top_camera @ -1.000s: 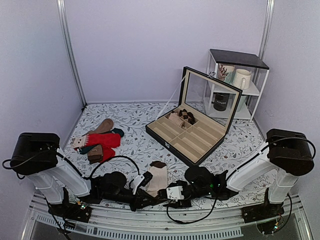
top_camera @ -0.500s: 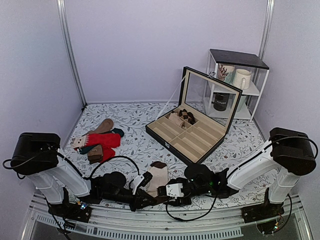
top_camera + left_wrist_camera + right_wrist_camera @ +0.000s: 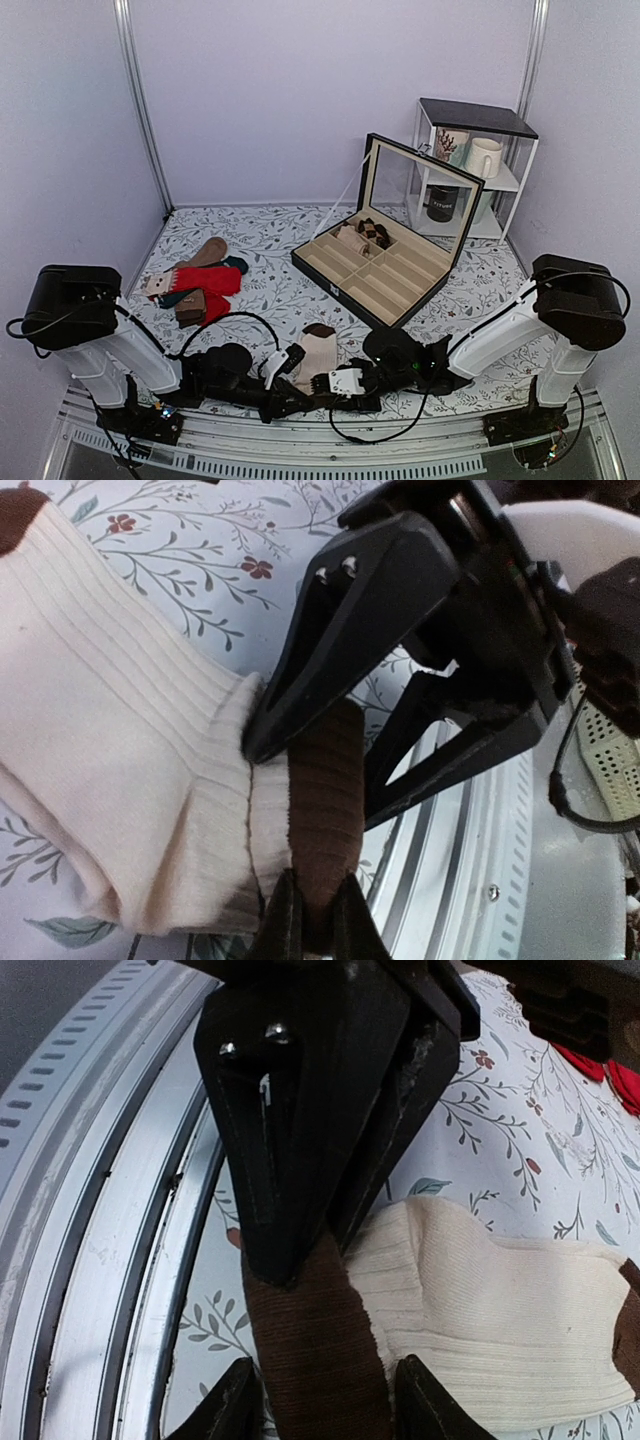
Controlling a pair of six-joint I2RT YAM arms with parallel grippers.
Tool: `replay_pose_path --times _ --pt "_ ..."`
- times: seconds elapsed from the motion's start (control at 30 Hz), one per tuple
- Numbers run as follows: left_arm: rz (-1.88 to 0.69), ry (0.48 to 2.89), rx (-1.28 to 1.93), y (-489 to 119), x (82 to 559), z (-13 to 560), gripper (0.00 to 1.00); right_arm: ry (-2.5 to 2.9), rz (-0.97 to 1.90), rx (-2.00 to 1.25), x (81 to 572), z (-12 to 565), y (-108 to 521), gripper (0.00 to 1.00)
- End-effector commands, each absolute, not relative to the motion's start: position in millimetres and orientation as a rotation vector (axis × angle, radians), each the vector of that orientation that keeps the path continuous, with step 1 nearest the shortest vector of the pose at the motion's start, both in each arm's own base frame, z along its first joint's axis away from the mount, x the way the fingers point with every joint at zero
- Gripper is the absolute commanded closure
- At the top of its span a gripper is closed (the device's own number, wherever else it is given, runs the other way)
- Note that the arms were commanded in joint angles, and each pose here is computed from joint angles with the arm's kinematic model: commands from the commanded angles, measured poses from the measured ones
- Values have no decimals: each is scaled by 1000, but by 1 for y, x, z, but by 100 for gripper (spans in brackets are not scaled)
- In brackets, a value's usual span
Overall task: Roll the socks
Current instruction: Roll a pair of socks at the center of the board.
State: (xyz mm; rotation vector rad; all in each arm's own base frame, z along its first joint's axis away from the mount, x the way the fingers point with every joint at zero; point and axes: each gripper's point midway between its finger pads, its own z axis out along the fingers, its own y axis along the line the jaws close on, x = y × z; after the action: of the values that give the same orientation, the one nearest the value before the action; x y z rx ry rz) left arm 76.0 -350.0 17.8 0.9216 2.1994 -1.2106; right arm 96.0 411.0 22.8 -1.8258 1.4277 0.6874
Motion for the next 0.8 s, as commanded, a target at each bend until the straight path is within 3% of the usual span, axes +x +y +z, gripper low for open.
replay_pose_path --times 0.0,0.17,0.23,0.27,0.33,0.53,0.63,0.77 --pt "-941 2581 1034 -282 47 -62 100 1563 636 -1870 97 -10 398 56" --pt "-927 2554 1029 -286 53 -57 100 1687 642 -1871 96 -18 393 80" --pt "-919 2530 1028 -290 57 -51 89 1754 678 -1874 91 -19 393 84" --pt "-913 2507 1026 -292 60 -46 78 1794 706 -1875 87 -20 391 84" --pt "-883 2444 1016 -296 71 -32 71 1866 772 -1858 82 -18 389 85" --pt "-789 2151 944 -298 104 37 34 2107 916 -1795 75 -18 380 85" --pt "-812 2005 923 -296 110 68 32 2245 986 -1733 75 -23 377 85" --pt "-857 1875 942 -297 107 85 37 2411 1058 -1646 75 -31 376 85"
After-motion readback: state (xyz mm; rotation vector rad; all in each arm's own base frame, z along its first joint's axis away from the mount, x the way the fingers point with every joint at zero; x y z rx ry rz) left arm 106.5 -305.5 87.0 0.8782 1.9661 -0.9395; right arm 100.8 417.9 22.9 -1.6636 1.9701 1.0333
